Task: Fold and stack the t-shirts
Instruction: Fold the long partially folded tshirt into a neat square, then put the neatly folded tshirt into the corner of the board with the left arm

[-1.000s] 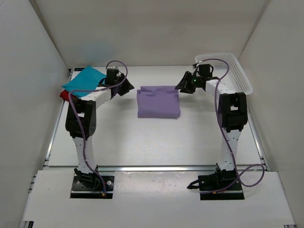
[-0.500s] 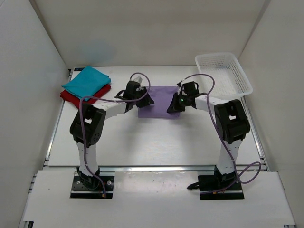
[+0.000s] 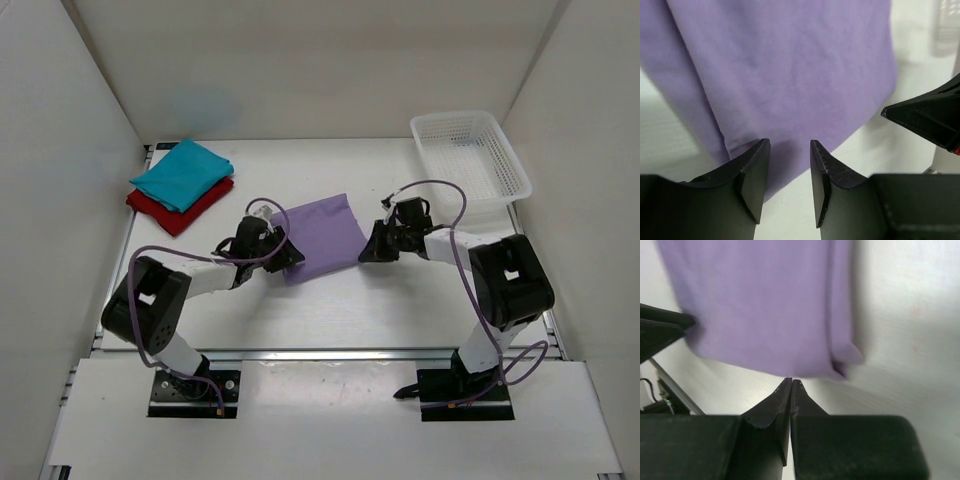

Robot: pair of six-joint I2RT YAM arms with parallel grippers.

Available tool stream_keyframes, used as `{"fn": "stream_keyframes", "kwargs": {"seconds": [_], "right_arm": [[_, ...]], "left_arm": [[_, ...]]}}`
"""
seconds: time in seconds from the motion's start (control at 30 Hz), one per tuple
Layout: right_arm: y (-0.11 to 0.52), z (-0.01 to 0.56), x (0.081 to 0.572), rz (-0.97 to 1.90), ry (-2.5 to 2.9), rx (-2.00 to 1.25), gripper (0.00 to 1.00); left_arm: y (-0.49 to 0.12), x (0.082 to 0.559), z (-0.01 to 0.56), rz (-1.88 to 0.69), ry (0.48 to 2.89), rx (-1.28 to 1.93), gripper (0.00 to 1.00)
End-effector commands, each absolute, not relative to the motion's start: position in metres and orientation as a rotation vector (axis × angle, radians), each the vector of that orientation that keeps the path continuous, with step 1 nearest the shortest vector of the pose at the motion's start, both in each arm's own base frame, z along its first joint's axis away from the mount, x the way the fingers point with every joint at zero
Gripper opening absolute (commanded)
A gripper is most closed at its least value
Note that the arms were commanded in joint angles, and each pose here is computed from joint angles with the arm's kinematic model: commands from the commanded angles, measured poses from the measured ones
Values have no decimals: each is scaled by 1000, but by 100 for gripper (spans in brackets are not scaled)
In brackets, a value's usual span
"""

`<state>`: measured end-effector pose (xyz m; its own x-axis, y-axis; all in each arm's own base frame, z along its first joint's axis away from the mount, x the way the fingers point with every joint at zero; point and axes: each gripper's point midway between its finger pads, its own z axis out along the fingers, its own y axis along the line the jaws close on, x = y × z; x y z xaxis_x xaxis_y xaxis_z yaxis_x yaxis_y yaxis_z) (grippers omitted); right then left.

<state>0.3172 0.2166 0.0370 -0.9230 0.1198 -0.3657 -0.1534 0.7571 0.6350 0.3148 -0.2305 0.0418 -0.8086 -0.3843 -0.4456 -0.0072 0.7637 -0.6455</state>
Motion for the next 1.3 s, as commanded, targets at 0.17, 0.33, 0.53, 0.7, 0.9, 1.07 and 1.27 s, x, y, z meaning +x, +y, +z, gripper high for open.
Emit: {"fn": "stream_keyframes", "kwargs": {"seconds": [0.17, 0.33, 0.53, 0.7, 0.9, 1.07, 1.27], "right_arm": [[249, 112, 413, 1083, 2325, -118, 0], [265, 98, 455, 1141, 2323, -106, 0], [271, 61, 485, 1201, 2393, -61, 0], [280, 59, 487, 1287, 2370, -59, 0], [274, 99, 474, 1330, 2294, -73, 2], [270, 143, 455, 1332, 2211, -94, 31], [265, 168, 402, 1320, 2134, -100, 45]], "left_arm": [[-222, 382, 106, -845, 2225, -293, 50], [-200, 419, 78, -823, 2269, -378, 49], [-165, 440, 38, -806, 2312, -525, 46], [-153, 431, 35, -830, 2285, -576, 47], [-136, 418, 88, -853, 2143, -575, 63], [-127, 384, 86, -581, 2193, -446, 91], [-136, 343, 44, -551, 2329, -409, 79]]}}
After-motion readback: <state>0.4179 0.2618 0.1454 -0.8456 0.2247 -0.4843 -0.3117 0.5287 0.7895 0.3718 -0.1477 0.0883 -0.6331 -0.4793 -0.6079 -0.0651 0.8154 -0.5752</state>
